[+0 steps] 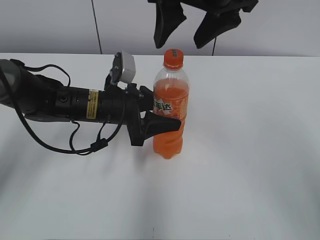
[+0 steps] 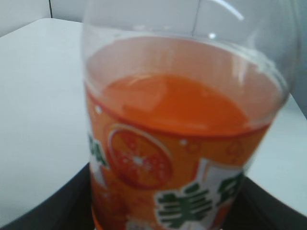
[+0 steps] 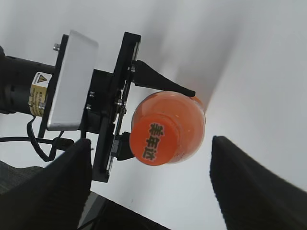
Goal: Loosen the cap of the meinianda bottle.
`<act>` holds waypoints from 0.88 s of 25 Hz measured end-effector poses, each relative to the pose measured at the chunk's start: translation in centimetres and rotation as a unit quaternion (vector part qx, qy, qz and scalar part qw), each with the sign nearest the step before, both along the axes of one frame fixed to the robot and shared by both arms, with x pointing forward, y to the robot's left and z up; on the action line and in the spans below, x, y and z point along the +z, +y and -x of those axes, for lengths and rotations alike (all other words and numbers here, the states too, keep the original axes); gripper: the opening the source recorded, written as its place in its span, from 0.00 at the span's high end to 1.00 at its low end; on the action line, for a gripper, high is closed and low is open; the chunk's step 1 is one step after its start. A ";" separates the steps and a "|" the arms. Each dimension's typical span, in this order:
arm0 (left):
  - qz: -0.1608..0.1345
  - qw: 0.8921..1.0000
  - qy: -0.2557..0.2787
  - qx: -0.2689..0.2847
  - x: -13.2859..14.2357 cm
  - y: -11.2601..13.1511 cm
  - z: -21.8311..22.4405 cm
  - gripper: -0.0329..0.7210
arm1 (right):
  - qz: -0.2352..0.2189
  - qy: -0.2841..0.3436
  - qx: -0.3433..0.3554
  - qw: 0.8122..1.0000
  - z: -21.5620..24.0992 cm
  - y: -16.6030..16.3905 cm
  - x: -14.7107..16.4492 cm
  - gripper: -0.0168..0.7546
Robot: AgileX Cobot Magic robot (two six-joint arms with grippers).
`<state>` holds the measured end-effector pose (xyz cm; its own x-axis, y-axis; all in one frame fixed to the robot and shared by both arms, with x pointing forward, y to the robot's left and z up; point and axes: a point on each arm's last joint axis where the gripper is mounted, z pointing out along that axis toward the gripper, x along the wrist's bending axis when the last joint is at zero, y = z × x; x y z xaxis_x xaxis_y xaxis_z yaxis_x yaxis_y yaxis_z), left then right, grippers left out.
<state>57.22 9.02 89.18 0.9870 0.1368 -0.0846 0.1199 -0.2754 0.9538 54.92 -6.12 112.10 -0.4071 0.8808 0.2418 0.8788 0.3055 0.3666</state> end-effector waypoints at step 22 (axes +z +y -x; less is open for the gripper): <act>0.000 1.000 0.000 0.000 0.0 0.0 0.0 0.39 | 0.016 0.032 -0.001 0.999 -1.1 0.9 -2.8 0.53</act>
